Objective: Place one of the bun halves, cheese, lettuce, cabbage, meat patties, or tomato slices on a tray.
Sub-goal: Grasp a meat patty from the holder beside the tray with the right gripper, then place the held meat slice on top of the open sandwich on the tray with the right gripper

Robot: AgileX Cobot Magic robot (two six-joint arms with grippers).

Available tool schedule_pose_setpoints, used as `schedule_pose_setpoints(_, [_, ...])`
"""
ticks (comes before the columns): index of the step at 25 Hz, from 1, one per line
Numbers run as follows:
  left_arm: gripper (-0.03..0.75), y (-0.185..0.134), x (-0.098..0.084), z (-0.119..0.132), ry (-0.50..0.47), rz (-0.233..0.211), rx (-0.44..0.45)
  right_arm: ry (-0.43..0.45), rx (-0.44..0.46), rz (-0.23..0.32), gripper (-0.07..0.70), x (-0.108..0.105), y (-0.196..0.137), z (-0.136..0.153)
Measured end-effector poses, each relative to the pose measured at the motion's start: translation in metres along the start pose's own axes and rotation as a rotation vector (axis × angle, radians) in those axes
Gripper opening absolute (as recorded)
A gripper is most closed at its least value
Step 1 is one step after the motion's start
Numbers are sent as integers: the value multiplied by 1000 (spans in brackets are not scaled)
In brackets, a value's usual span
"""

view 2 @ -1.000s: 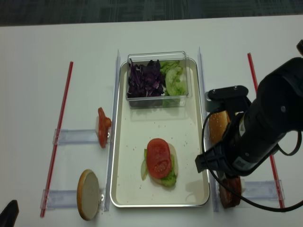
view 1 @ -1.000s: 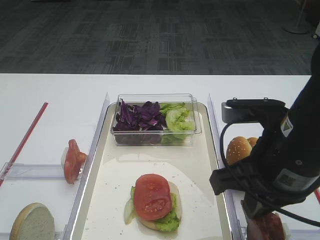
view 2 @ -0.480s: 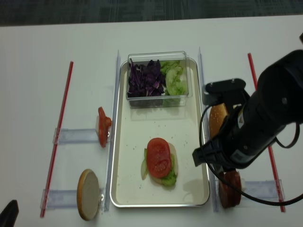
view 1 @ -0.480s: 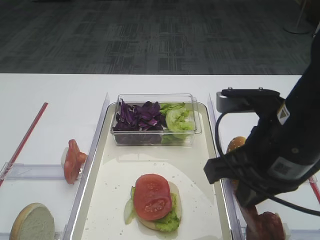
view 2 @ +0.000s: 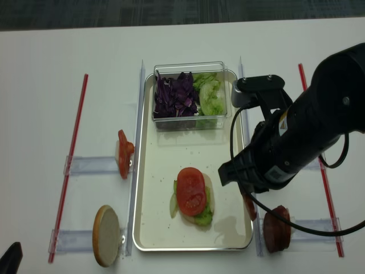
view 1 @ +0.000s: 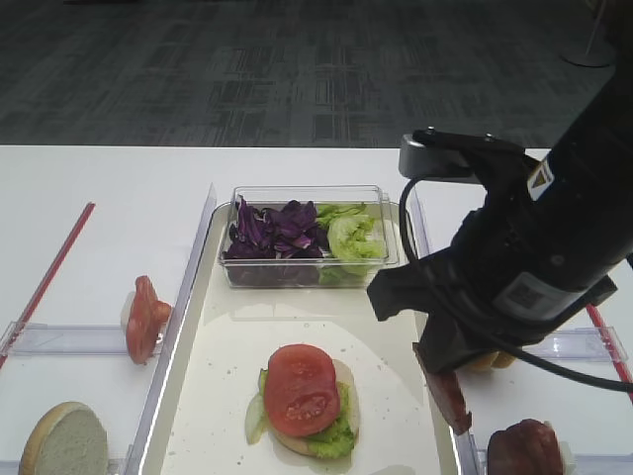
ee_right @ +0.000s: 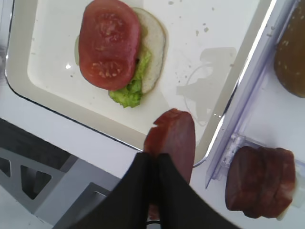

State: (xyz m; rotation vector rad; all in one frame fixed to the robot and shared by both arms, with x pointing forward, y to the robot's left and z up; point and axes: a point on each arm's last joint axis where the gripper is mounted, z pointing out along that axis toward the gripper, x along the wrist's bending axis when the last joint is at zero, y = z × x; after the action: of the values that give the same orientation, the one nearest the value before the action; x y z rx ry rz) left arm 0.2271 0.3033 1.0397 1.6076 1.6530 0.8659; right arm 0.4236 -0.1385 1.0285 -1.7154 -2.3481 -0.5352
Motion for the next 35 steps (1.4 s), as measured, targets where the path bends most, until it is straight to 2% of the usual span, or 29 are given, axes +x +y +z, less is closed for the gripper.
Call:
schedule_pose_setpoints(6, [380,0,0,0,0,0,0,67,-28,-21,68,6,3,0])
schedule_pose_setpoints(13, [380,0,0,0,0,0,0,80,-46,-28,66,7,4,0])
schedule_pose_setpoints(18, [380,0,0,0,0,0,0,109,-36,-33,64,10,5,2])
schedule_pose_setpoints(25, [380,0,0,0,0,0,0,152,4,-38,63,12,13,20])
schedule_pose_setpoints(28, [380,0,0,0,0,0,0,210,-5,-25,63,10,19,21])
schedule_pose_setpoints(31, [380,0,0,0,0,0,0,295,-38,12,62,-2,29,16])
schedule_pose_setpoints(35, [380,0,0,0,0,0,0,360,-77,18,61,-14,37,8])
